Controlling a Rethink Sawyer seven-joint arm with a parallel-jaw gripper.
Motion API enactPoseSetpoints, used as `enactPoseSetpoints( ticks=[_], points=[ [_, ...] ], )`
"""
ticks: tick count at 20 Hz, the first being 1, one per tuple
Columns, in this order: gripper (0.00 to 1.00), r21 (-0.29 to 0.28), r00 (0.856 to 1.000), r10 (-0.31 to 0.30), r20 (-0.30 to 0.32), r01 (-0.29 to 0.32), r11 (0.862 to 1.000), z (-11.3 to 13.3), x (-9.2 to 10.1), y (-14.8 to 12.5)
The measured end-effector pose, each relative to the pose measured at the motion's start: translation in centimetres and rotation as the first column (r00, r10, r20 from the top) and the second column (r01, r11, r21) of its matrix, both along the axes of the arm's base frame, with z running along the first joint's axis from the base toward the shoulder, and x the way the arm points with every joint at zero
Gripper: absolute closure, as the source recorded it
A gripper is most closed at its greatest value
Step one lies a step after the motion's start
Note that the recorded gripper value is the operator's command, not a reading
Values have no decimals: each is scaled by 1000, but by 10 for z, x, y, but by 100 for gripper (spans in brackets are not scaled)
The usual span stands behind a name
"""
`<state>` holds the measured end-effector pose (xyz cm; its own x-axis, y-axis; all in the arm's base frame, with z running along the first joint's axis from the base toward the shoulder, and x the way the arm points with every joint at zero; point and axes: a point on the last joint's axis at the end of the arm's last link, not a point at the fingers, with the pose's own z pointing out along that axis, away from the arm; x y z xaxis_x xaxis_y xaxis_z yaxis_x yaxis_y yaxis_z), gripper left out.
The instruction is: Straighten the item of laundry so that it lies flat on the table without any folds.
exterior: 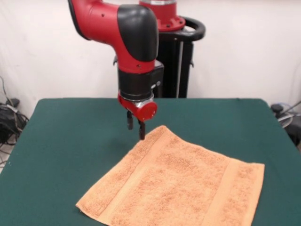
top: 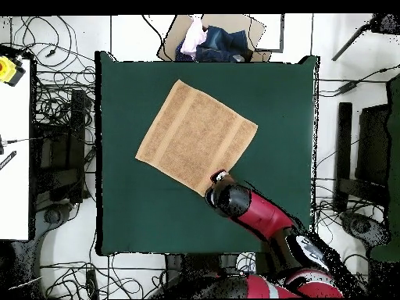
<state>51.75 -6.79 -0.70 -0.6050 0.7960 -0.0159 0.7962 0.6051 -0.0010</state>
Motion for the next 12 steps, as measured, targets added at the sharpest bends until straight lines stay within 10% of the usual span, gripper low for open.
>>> enactPoseSetpoints(
  ticks=[12],
  points=[
    [0, -93, 993, 107, -51, -112, 989, 28, 62, -3]
  ],
)
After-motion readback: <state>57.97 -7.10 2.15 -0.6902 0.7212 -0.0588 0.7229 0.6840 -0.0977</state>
